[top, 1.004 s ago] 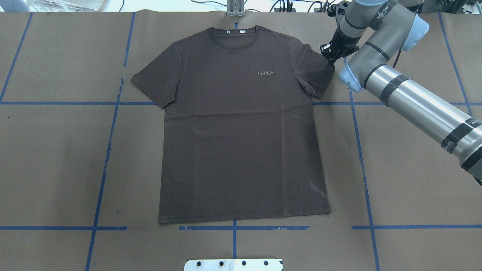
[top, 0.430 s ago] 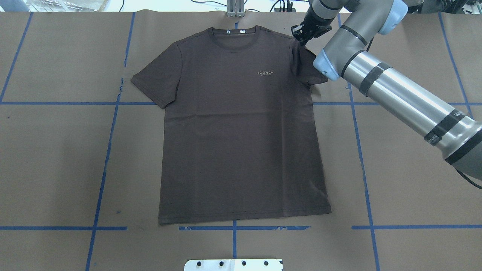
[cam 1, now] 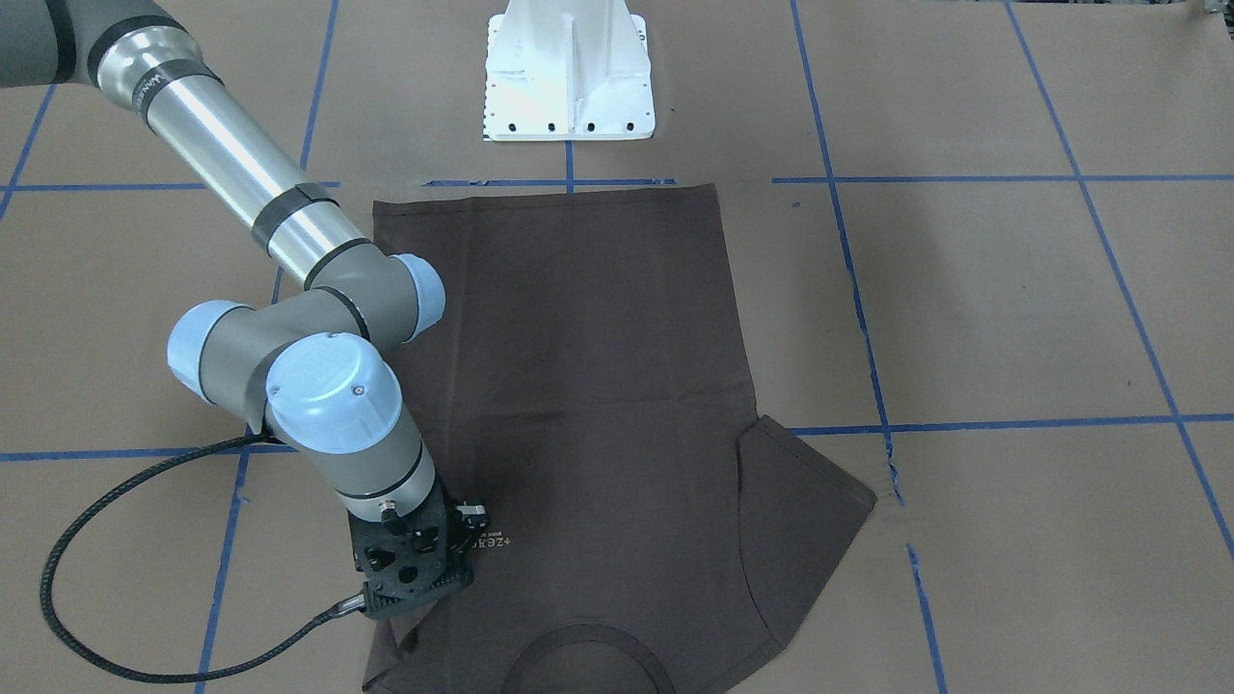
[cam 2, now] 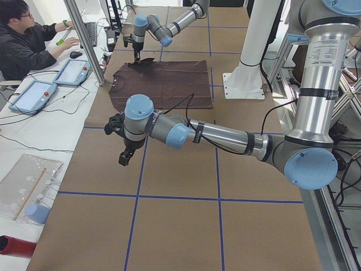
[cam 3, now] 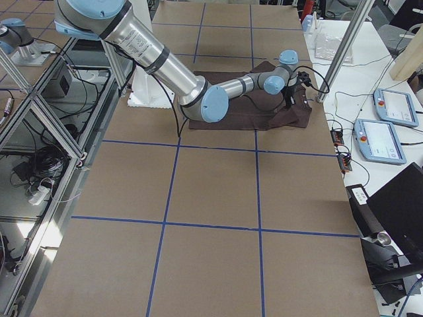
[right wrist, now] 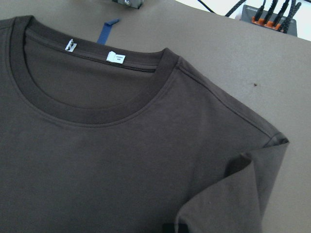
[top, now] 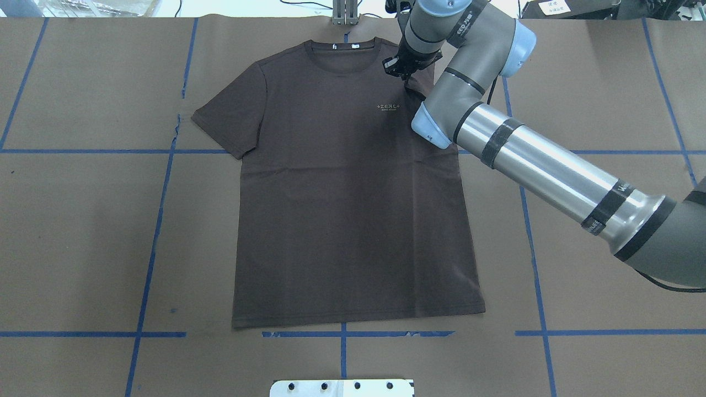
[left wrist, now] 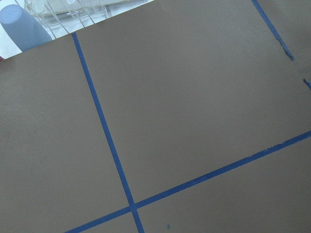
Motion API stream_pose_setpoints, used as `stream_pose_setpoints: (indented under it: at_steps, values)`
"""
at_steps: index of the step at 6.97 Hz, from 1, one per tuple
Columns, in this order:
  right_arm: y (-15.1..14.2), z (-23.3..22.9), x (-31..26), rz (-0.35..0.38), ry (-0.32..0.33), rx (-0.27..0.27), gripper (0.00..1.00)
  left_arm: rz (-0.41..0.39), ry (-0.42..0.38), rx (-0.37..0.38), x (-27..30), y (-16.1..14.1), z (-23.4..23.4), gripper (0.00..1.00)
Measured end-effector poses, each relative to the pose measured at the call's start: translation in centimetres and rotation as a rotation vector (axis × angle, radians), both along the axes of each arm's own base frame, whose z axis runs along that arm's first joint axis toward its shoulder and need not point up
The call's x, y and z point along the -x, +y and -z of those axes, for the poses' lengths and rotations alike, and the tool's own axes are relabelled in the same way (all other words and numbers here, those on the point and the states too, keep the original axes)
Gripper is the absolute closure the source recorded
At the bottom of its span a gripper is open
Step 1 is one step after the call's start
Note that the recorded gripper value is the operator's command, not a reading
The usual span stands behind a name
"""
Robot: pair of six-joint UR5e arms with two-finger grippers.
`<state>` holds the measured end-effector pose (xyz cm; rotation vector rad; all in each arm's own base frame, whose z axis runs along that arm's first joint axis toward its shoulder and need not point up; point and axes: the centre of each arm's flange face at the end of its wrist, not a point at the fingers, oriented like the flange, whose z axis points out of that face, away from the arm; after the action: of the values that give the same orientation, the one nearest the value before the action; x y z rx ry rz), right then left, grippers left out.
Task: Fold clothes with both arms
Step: 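Grasp the sleeve with the right gripper and fold it inward onto the body, then withdraw the right gripper while the left arm moves toward the shirt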
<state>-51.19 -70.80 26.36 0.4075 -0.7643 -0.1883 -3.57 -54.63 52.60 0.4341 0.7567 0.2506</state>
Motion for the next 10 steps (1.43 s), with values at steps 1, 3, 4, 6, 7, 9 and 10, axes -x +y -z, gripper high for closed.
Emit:
stream_pose_setpoints:
  at_steps: [1,3,4,6,7,9,10]
  values:
    - [0.9,0.1,1.5,0.005,0.010,-0.012,1.00,0.001,0.000,-0.002,0.0,0.0,0.2,0.00]
    - [2.1,0.1,3.4,0.015,0.013,-0.032,0.02,0.002,0.001,-0.003,0.0,-0.1,0.4,0.00]
    - [2.3,-0.1,3.8,0.017,0.009,-0.040,0.00,0.003,0.001,-0.003,0.0,-0.1,0.4,0.00]
    - [2.1,-0.1,3.6,0.010,-0.002,-0.032,0.00,0.014,0.008,-0.002,-0.1,-0.6,1.0,0.00]
    - [1.6,0.2,2.3,-0.005,-0.035,0.017,0.00,0.056,0.033,0.022,-0.8,-1.9,2.6,0.00]
    - [1.5,-0.5,-4.9,-0.022,-0.070,0.214,0.00,0.166,0.112,0.100,-8.1,-5.3,8.5,0.00]
    - [2.5,-1.8,-10.0,-0.033,-0.064,0.319,0.00,0.197,0.144,0.133,-14.5,-6.4,10.9,0.00]
